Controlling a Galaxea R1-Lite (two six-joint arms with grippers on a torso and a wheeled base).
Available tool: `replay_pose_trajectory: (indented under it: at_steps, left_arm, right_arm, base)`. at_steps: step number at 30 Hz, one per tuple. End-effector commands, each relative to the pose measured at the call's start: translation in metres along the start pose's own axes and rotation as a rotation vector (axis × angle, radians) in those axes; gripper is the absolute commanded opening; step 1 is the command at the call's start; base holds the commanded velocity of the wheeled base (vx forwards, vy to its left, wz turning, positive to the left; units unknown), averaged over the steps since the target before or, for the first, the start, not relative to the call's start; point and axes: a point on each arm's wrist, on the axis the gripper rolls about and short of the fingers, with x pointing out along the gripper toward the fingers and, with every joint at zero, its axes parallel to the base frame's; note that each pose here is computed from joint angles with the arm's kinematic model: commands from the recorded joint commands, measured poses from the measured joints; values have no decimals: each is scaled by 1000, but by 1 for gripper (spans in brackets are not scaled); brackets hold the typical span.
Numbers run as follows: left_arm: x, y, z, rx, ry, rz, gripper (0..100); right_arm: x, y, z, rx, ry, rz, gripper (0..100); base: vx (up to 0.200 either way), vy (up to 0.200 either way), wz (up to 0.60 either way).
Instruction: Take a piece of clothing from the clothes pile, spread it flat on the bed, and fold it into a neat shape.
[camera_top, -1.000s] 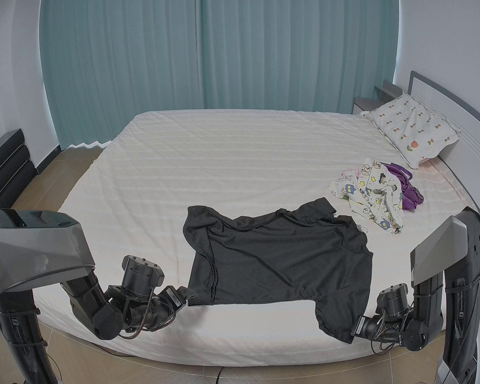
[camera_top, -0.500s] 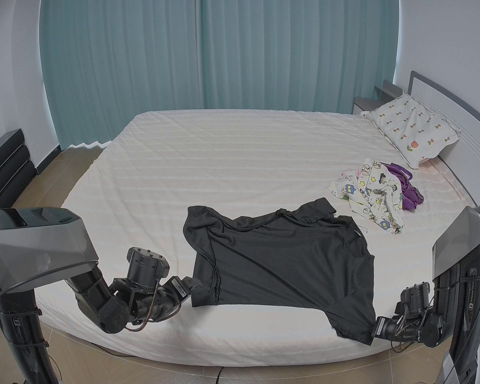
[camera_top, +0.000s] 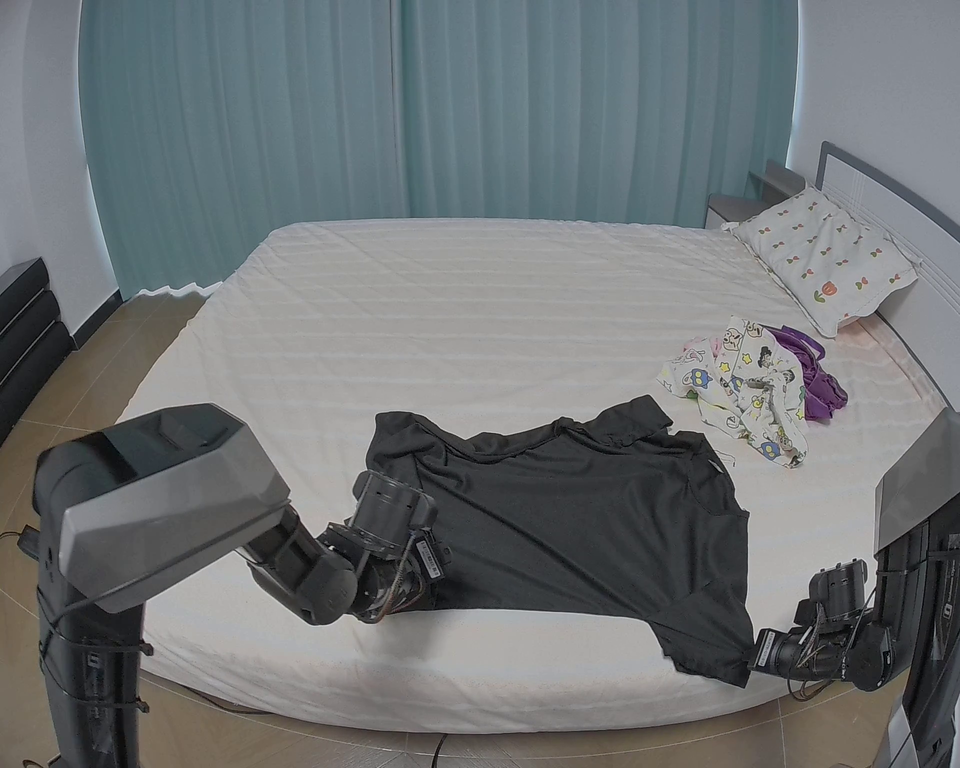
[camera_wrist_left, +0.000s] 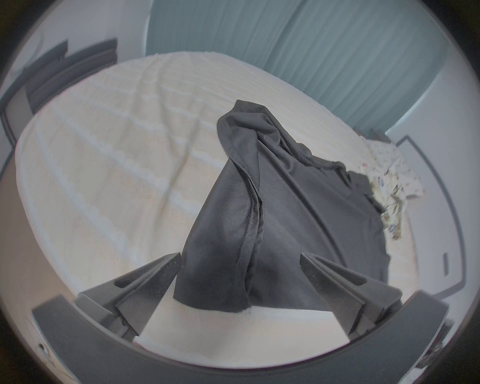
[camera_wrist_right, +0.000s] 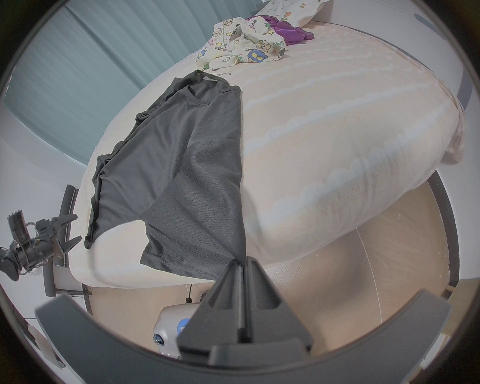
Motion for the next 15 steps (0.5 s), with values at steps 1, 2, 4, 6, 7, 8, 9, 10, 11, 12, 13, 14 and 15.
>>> replay_pose_trajectory:
  at_steps: [1,2,4,6,7,8,9,10,11,12,13,14,15]
  left_arm:
    - [31,-12,-25,116,0,58,100]
    - [33,-12,-27,137,-8,69,100]
    - [37,-13,-30,177,-25,89,100]
    - [39,-14,-31,207,-35,99,100]
    - [40,-15,-31,222,-37,100,100]
    - [40,-15,-32,223,-37,100,100]
    - [44,-14,-33,252,-43,117,100]
    - [46,-12,-33,262,-52,135,100]
    - [47,-11,-32,275,-68,154,100]
    - [47,-9,-32,284,-73,168,100]
    - [47,-7,-31,293,-80,184,100]
    - [48,-6,-31,300,-82,195,100]
    - [48,-5,-31,301,-82,198,100]
  right_arm:
    - [-4,-1,-3,10,12,-2,0]
    - [-4,-1,-3,8,11,-3,0]
    - [-3,0,-4,5,16,-1,0]
    - [-3,1,-4,4,15,0,0]
    - [-3,1,-4,4,15,0,0]
    - [-4,1,-3,4,14,1,0]
    - [-4,0,-3,5,13,0,0]
    - [-4,0,-3,6,13,-1,0]
    - [-4,0,-3,6,13,-1,0]
    - [-3,0,-3,6,14,-1,0]
    - [-3,0,-3,8,14,-2,0]
    - [-3,0,-3,8,14,-2,0]
    - [-3,0,-3,8,14,-2,0]
  base:
    - [0,0,0]
    - [0,0,0]
    - [0,0,0]
    - [0,0,0]
    - [0,0,0]
    - [0,0,0]
    - [0,0,0]
    - [0,0,0]
    - [0,0,0]
    - [0,0,0]
    - [0,0,0]
    - [0,0,0]
    - [0,0,0]
